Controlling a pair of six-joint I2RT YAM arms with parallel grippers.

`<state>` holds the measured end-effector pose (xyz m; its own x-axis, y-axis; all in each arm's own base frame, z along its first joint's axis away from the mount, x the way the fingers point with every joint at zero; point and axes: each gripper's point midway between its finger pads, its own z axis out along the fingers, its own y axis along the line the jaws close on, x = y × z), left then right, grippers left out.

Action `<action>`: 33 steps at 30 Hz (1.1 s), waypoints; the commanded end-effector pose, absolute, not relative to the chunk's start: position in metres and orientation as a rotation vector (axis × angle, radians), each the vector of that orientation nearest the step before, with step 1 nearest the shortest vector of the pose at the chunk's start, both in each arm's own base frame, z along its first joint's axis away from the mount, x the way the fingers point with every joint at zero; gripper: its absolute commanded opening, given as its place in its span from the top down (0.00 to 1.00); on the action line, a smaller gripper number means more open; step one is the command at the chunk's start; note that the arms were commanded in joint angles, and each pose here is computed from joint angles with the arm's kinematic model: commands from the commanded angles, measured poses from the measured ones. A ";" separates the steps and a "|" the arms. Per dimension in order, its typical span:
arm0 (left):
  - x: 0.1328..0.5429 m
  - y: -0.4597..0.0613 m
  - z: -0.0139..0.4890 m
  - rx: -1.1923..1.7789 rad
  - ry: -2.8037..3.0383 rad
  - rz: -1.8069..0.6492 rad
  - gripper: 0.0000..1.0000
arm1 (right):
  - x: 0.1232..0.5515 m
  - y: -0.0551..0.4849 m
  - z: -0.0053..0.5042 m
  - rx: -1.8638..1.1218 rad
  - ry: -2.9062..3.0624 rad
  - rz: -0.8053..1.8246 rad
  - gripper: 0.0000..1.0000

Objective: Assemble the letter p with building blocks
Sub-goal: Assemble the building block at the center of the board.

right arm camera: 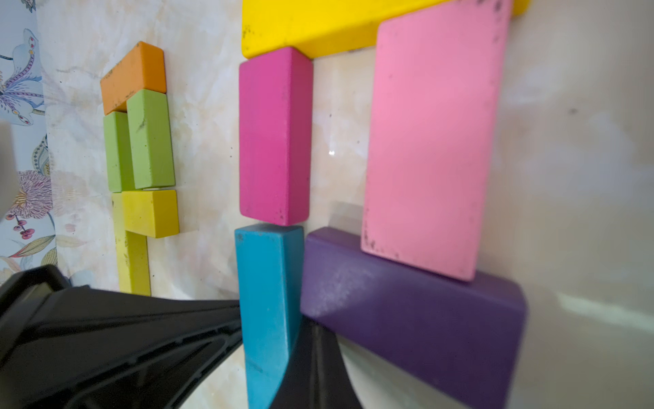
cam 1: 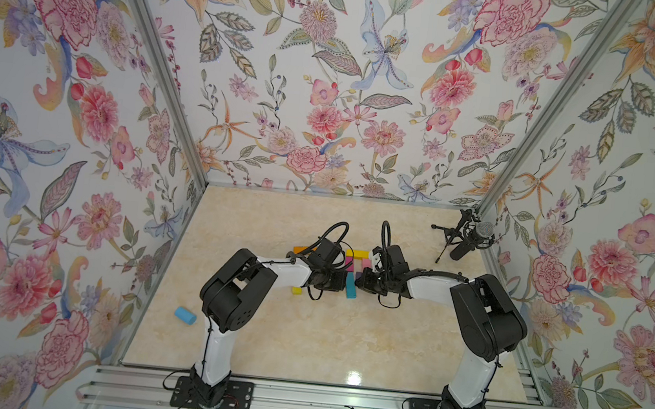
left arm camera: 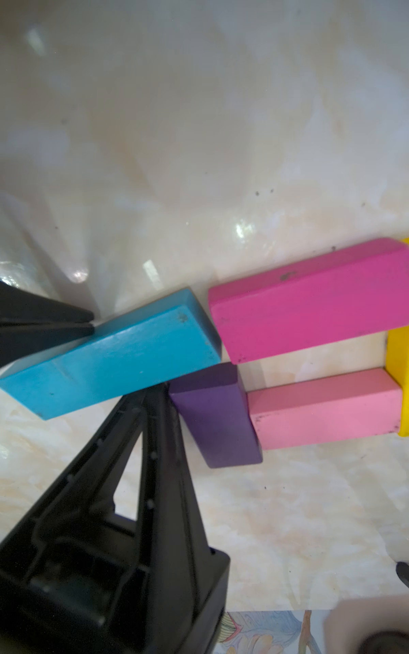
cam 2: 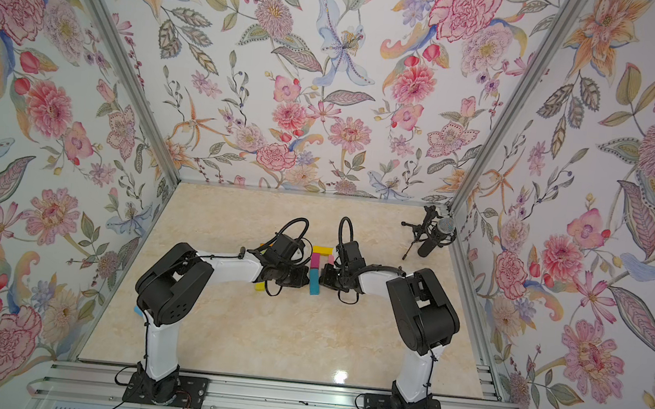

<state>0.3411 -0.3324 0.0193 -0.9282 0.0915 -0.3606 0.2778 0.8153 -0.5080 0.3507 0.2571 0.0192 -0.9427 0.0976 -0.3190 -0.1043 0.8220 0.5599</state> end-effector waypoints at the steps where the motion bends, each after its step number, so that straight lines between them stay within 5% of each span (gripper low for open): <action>1: 0.339 -0.311 0.012 0.278 2.733 -0.709 1.00 | 0.334 0.251 0.008 -0.010 2.727 0.809 1.00; 33: 0.355 -0.329 0.012 0.272 2.704 -0.814 1.00 | 0.338 0.249 0.010 -0.005 2.725 0.795 1.00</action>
